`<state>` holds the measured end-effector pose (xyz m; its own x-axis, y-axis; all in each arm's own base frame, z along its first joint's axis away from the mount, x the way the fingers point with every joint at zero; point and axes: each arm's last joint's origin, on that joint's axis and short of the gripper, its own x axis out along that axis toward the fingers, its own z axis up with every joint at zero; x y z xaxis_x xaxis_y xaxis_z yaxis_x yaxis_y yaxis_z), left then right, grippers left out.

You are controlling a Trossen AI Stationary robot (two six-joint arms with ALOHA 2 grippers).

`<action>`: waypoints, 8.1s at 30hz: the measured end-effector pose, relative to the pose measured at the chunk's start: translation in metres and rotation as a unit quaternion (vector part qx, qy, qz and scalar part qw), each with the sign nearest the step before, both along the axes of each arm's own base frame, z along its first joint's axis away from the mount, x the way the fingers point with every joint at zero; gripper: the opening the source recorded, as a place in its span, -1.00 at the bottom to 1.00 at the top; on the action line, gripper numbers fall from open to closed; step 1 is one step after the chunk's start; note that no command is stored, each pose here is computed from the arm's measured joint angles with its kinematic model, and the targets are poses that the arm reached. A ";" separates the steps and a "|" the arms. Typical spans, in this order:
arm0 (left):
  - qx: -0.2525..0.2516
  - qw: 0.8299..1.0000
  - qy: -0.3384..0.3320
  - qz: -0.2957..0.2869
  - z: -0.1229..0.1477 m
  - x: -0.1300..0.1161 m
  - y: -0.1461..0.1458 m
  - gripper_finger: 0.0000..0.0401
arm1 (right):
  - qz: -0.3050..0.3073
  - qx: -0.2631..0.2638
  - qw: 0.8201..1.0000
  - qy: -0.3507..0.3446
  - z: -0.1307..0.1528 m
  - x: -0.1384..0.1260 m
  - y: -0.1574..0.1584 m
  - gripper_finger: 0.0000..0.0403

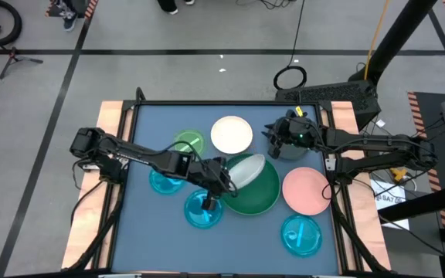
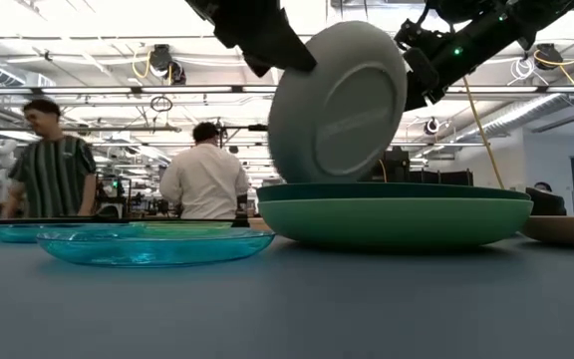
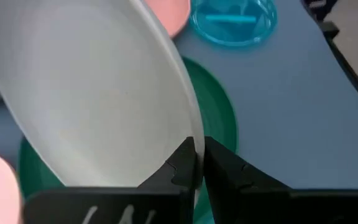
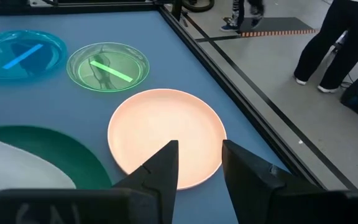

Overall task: Stack plastic plates
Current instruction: Stack the gray plate on top of the dark green plate, then stack the black plate on top of the gray plate, then stack the white plate on top of the black plate

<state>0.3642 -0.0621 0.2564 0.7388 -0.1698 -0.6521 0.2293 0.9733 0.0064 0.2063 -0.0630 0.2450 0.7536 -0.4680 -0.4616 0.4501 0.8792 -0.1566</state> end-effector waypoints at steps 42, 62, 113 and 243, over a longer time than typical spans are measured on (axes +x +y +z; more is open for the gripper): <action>0.007 1.000 0.001 -0.005 0.000 0.000 0.000 -0.36 | 0.001 0.001 1.000 0.000 0.000 0.000 0.000 -0.41; 0.067 0.992 0.095 -0.050 -0.014 -0.015 0.008 -0.36 | -0.003 0.010 1.000 0.001 -0.001 0.000 0.000 -0.41; 0.131 0.955 0.048 0.263 -0.014 -0.187 0.100 -0.36 | -0.074 0.153 0.982 -0.081 0.004 0.046 -0.003 -0.41; 0.115 0.948 -0.025 0.294 -0.004 -0.199 0.102 -0.36 | -0.144 0.222 0.951 0.158 0.027 0.143 0.114 -0.56</action>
